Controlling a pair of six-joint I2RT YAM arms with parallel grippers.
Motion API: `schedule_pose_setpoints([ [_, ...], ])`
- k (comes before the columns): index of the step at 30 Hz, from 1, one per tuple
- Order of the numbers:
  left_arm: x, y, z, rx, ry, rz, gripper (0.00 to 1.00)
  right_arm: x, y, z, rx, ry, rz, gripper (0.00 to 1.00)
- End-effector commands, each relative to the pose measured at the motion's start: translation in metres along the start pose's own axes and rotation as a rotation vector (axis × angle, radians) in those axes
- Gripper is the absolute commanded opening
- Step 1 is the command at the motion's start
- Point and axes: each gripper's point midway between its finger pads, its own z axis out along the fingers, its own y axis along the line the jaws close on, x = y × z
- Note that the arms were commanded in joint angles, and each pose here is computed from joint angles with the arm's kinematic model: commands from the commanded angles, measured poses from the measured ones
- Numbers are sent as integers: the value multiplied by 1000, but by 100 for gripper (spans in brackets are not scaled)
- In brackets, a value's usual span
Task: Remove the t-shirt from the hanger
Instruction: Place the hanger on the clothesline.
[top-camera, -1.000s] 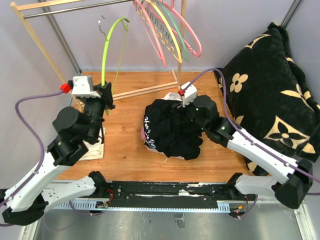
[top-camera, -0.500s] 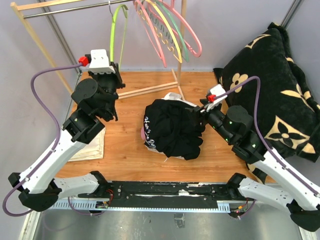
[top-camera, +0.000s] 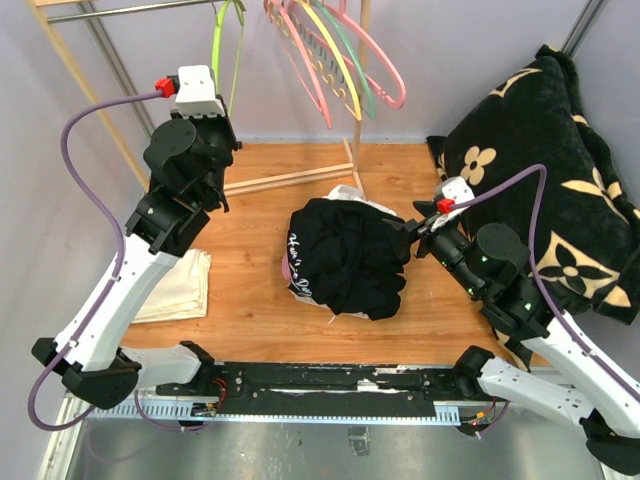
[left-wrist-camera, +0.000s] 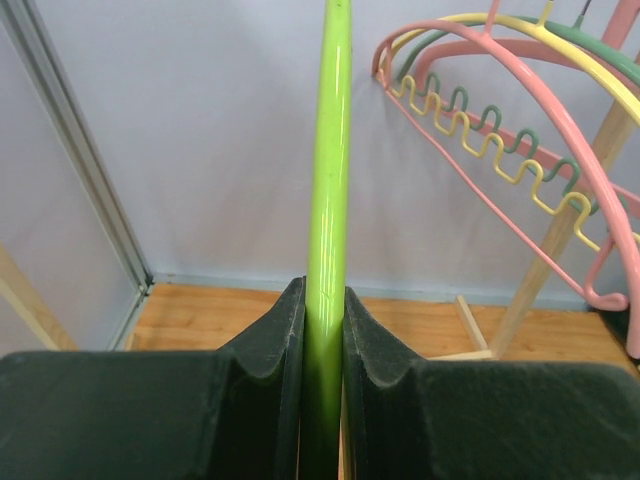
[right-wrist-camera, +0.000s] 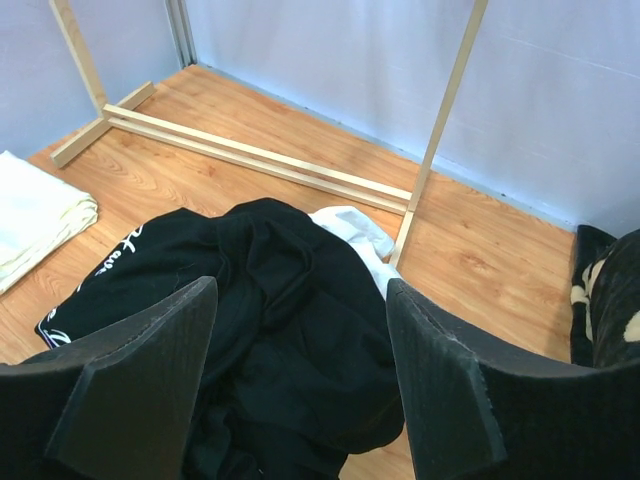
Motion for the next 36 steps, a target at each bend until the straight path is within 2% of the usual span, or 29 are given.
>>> schedule_pose_setpoints([
  [1,-29,10,11,-10,-73,-63,1,-3,-7,-7,25,-14,-15,70],
  [13,-5,10,38,11,-33,-62,1,-3,-12,-8,50,-17,-36,71],
  [36,-7,33,64,-20,-33,-77,0,0,-15,-8,66,-17,-33,72],
])
